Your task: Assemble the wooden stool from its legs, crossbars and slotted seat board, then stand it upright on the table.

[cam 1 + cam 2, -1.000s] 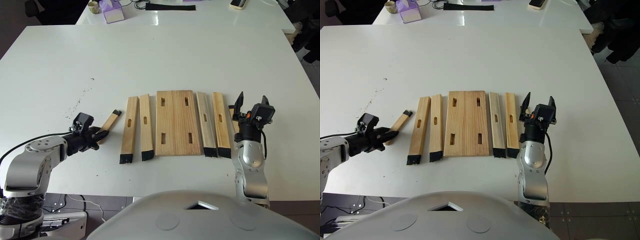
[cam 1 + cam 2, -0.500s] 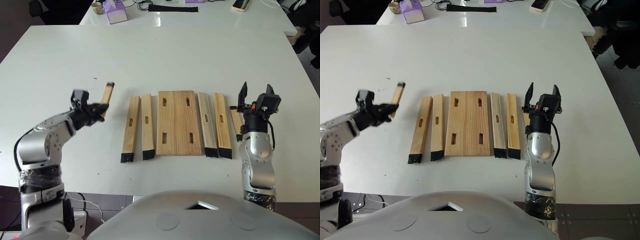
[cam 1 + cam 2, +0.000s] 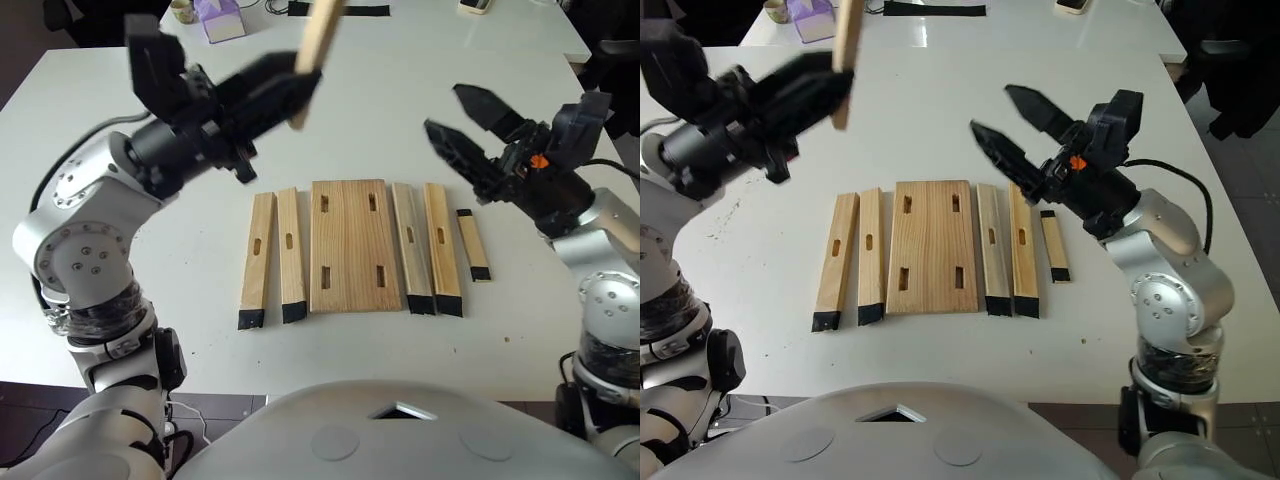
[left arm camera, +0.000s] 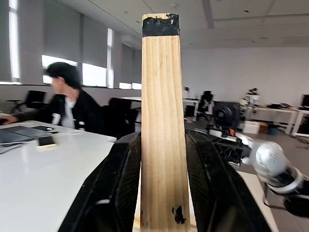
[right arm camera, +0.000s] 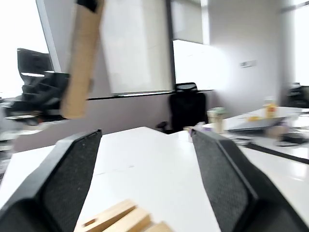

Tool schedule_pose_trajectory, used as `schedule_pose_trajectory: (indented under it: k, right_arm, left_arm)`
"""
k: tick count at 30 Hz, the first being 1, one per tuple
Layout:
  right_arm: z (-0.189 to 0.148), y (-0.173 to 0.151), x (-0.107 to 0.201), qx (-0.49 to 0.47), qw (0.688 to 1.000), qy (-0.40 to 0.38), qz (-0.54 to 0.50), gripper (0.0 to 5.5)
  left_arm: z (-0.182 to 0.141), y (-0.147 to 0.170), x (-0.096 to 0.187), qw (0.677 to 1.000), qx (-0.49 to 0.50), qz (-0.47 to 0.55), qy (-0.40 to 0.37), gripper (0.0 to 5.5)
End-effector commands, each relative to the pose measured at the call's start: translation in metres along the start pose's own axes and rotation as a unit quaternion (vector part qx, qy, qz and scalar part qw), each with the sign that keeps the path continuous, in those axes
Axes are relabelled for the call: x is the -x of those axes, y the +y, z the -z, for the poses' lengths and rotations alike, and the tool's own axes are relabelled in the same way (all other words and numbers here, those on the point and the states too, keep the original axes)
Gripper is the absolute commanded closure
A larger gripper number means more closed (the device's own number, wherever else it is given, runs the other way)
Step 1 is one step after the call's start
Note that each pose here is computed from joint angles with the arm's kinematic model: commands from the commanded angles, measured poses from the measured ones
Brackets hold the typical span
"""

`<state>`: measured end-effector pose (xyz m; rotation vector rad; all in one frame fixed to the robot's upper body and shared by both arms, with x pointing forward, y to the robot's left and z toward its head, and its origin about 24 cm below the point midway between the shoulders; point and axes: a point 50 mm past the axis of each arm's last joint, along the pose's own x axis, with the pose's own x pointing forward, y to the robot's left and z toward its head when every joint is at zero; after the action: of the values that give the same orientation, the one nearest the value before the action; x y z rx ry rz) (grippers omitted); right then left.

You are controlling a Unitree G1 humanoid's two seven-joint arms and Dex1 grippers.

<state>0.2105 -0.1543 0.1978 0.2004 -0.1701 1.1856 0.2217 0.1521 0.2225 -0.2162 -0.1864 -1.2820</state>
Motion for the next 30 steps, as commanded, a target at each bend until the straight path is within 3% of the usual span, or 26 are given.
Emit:
schedule_pose_trajectory:
  k: [1, 6, 11, 18, 30]
  right_arm:
    - [-0.007, 0.009, -0.014, -0.015, 0.994, 0.05, -0.093, 2.1]
    - [-0.007, 0.017, -0.019, -0.046, 0.985, 0.071, -0.147, 2.1]
    - [-0.004, 0.011, -0.021, -0.048, 0.986, 0.085, -0.136, 2.1]
    - [-0.003, 0.004, -0.02, -0.03, 0.986, 0.102, -0.128, 2.1]
    - [-0.009, 0.016, -0.021, -0.026, 0.971, 0.13, -0.201, 2.1]
  left_arm:
    - [0.014, -0.005, -0.002, 0.998, -0.015, 0.031, 0.054, 4.2]
    - [0.025, -0.008, 0.0, 0.993, -0.036, 0.063, 0.093, 4.2]
    - [0.034, -0.012, 0.003, 0.99, -0.044, 0.075, 0.109, 4.2]
    - [0.029, -0.018, 0.005, 0.99, -0.013, 0.1, 0.096, 4.2]
    - [0.032, -0.017, 0.014, 0.979, 0.025, 0.14, 0.147, 4.2]
